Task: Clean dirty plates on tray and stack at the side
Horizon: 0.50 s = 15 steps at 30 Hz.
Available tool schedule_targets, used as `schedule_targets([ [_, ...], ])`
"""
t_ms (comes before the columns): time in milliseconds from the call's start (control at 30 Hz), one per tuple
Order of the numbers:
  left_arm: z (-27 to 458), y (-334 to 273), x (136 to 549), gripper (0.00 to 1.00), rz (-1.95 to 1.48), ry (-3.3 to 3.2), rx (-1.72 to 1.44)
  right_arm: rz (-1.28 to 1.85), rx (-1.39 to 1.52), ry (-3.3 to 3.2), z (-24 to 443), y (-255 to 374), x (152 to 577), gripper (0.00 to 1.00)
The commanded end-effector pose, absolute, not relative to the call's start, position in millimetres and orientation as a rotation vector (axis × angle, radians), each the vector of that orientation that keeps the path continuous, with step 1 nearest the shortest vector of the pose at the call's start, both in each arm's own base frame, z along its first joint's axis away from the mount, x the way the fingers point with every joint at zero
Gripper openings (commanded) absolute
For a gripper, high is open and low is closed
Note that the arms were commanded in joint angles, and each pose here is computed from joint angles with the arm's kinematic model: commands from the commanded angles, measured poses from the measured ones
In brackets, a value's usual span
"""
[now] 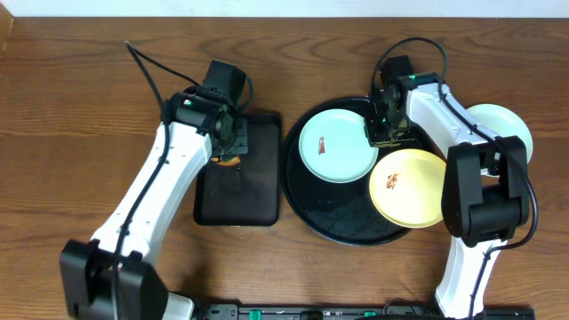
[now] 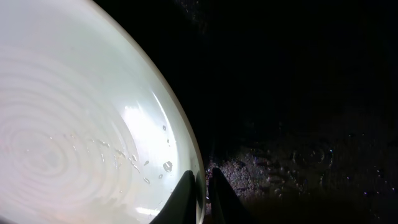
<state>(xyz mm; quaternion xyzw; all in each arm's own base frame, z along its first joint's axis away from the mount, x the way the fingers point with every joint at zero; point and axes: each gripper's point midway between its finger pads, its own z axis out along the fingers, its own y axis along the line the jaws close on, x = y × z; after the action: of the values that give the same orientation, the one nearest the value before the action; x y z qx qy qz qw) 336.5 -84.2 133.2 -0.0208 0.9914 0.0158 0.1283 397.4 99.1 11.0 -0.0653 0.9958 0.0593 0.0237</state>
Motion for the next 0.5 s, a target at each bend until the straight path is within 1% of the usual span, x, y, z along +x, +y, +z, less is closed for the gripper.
schedule_targets([
  [0, 111.4, -87.1, 341.4, 0.07, 0.047, 2.976, -0.019, 0.179, -0.215, 3.045, 23.8, 100.5, 403.2, 0.09],
  [200, 92.8, -84.8, 346.9, 0.07, 0.041, 3.09, -0.041, 0.179, -0.22, 3.045, 23.8, 100.4, 403.0, 0.09],
  [467, 91.7, -84.9, 348.0, 0.07, 0.042, 3.089, -0.042, 0.178, -0.219, 3.045, 23.8, 100.4, 403.1, 0.09],
])
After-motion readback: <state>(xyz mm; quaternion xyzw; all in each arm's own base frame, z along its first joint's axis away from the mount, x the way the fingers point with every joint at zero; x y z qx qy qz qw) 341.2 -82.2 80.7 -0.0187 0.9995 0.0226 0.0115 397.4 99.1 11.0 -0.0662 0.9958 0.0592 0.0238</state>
